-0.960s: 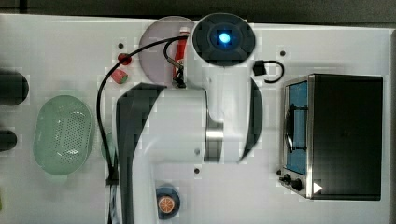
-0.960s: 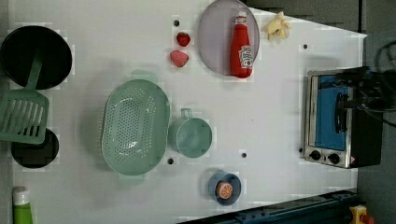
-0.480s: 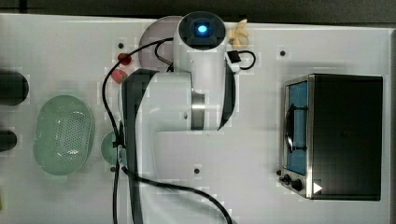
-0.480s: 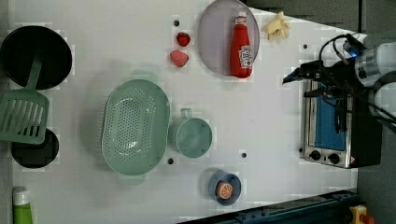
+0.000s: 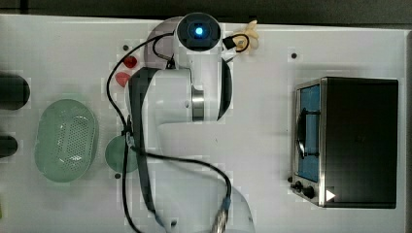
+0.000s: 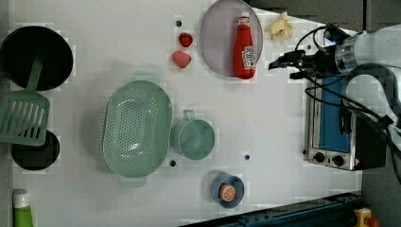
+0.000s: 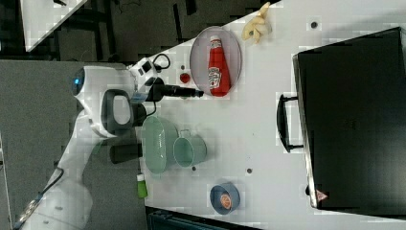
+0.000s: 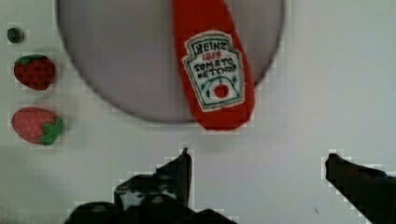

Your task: Pick ketchup from plate and place it on table.

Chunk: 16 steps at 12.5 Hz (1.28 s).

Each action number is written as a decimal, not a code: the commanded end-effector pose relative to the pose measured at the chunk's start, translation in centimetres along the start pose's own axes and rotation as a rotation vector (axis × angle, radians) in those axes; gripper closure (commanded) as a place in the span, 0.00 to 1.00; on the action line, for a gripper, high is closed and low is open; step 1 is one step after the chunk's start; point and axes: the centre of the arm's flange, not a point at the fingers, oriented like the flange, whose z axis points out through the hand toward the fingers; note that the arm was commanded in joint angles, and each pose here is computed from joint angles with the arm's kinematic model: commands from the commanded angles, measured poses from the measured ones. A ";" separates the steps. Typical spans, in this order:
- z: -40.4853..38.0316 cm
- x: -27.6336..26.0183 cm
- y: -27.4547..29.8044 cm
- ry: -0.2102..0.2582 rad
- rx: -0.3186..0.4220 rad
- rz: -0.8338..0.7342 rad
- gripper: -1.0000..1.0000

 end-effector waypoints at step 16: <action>16.6 2.8 -1.2 0.179 0.025 -0.208 0.00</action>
